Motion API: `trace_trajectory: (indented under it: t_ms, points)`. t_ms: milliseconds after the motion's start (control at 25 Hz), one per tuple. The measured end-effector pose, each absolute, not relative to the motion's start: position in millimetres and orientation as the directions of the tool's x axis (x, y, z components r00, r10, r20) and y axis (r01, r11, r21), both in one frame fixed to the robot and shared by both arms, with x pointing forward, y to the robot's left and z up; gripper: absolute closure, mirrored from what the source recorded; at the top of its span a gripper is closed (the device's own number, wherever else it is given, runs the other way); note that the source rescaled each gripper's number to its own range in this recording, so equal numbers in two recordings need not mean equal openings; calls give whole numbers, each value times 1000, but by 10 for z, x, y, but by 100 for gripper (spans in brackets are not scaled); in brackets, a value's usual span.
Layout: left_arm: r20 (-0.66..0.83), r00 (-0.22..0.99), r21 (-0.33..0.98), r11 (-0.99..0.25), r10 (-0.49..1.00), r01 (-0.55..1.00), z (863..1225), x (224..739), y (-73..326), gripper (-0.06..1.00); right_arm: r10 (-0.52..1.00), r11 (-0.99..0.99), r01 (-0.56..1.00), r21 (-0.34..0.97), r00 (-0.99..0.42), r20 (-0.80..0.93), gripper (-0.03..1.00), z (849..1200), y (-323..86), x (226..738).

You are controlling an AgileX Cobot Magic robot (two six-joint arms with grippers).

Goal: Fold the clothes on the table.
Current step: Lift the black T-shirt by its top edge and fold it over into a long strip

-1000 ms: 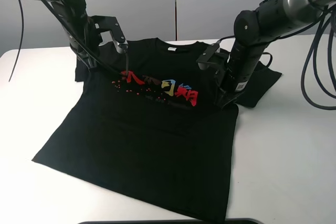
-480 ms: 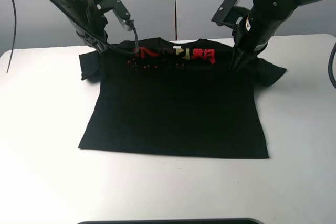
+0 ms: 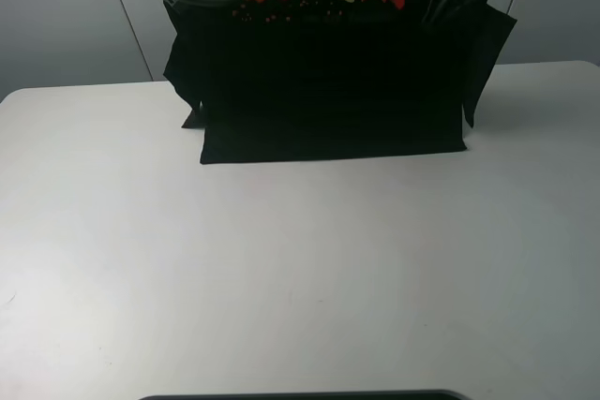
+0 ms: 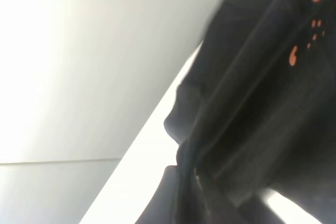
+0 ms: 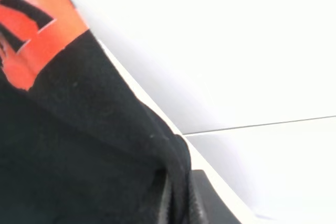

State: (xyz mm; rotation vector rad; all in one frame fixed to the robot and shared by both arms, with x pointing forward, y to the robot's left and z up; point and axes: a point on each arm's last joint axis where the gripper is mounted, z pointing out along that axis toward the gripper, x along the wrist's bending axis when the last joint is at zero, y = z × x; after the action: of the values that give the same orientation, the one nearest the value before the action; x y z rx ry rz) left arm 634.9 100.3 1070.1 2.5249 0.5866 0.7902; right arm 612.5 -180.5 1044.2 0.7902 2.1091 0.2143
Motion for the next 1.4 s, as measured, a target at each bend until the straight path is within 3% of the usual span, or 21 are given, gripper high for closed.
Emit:
trace_trajectory:
  t_ms: [160, 480, 760, 1080, 1400]
  points:
    - [369, 778, 492, -817, 509, 301, 10748, 6248, 1020, 94, 625, 775, 465, 429, -459, -631, 97, 10617, -1828, 5994]
    - [291, 848, 422, -854, 444, 303, 10968, 5930, 1056, 94, 537, 840, 446, 309, -600, -593, 97, 10852, -1799, 5577]
    - [120, 907, 352, -872, 404, 341, 11023, 5636, 1115, 94, 497, 868, 444, 223, -770, -401, 97, 10864, -1846, 5066]
    - [-55, 913, 244, -881, 404, 405, 10569, 5287, 1238, 94, 447, 894, 442, 70, -876, -178, 97, 10640, -1881, 4720]
    - [-138, 899, 149, -889, 415, 433, 10267, 4873, 1454, 94, 392, 918, 389, 70, -920, -26, 97, 10443, -1733, 4515]
